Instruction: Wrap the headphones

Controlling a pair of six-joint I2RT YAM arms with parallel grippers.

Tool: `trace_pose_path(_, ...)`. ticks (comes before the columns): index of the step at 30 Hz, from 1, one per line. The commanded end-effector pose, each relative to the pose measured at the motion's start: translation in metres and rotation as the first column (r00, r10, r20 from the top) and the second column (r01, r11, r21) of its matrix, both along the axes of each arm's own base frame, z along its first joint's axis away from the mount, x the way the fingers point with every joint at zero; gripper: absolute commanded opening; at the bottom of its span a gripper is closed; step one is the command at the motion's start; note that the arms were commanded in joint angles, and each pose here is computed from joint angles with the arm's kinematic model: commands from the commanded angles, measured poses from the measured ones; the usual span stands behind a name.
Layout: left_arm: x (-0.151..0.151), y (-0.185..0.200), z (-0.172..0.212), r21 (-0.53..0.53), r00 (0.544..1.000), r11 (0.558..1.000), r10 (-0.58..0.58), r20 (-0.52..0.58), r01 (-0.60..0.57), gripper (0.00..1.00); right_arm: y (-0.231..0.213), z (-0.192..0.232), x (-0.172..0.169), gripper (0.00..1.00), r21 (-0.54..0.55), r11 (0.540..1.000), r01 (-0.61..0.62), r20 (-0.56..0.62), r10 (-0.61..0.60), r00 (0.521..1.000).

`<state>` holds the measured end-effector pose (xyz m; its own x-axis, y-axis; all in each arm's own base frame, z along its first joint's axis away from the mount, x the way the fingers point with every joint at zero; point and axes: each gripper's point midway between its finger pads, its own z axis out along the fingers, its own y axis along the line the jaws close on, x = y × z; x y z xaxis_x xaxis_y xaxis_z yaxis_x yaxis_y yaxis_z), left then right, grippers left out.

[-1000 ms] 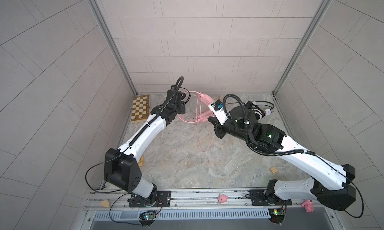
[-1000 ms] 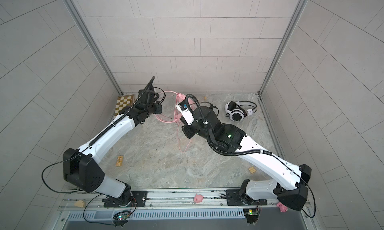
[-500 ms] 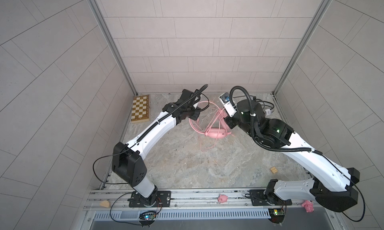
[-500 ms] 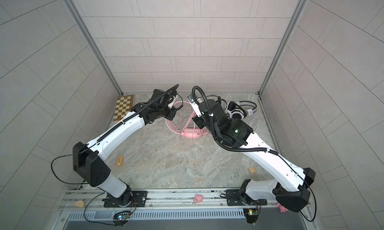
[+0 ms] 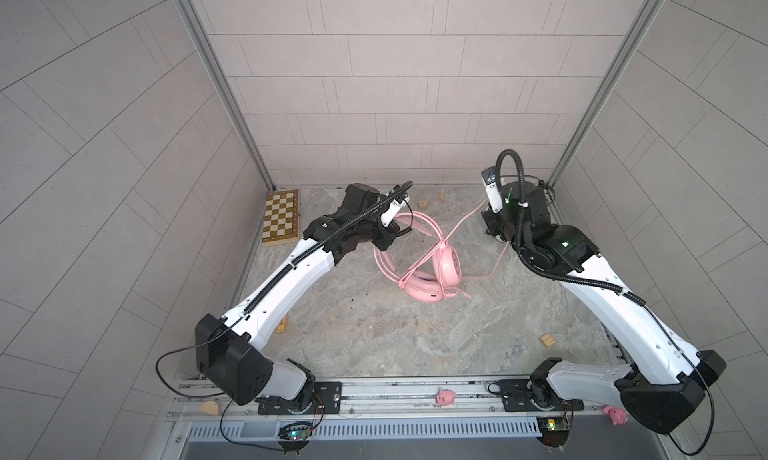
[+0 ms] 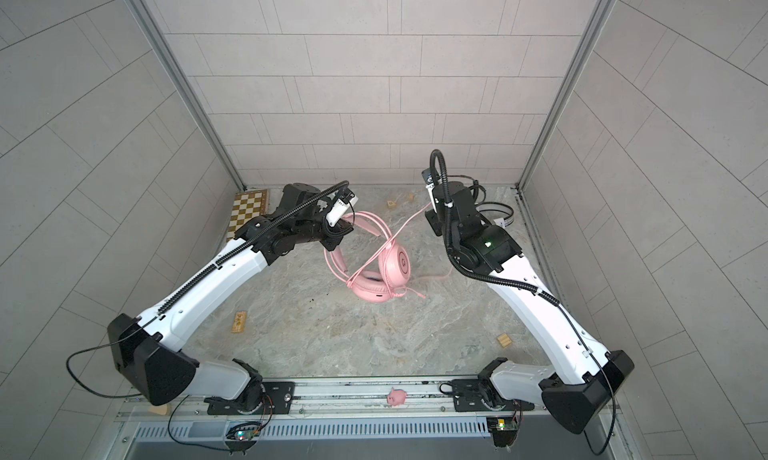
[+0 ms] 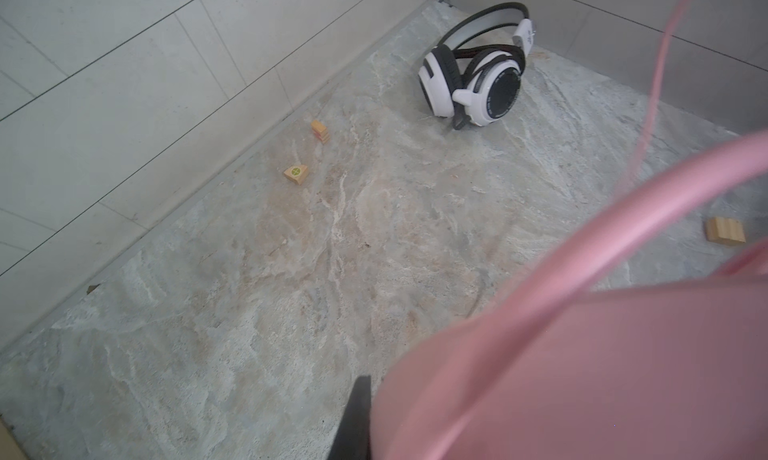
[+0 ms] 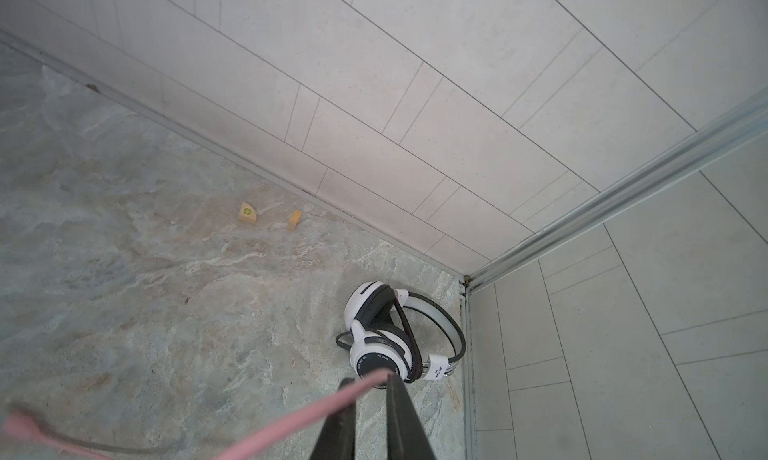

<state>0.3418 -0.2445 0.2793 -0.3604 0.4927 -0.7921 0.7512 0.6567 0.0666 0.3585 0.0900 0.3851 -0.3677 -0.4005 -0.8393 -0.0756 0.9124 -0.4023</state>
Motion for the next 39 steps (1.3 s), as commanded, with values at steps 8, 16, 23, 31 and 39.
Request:
trace_pose_path(8,-0.024,-0.031,0.015,-0.130,0.978,0.971,-0.206,-0.035,0.200,0.00,0.025,0.004,0.046,0.11,0.173,0.982,-0.076,0.018,0.074,0.997)
trace_pose_path(16,-0.026,-0.038,0.018,-0.179,0.971,0.960,-0.229,-0.064,0.215,0.00,0.030,-0.054,0.048,0.12,0.244,0.966,-0.082,-0.088,0.107,0.990)
trace_pose_path(23,-0.021,-0.041,0.032,-0.318,0.961,0.925,-0.254,-0.106,0.210,0.00,-0.001,-0.124,0.023,0.18,0.371,0.929,0.014,-0.214,0.071,0.974)
trace_pose_path(31,0.019,-0.021,0.047,-0.539,0.964,0.841,-0.176,-0.199,0.042,0.00,0.017,-0.236,-0.031,0.36,0.566,0.819,0.095,-0.376,0.154,0.914)
trace_pose_path(39,0.049,-0.003,0.057,-0.688,0.955,0.723,-0.150,-0.257,-0.071,0.00,0.053,-0.261,-0.053,0.55,0.627,0.773,-0.096,-0.274,0.334,0.902)
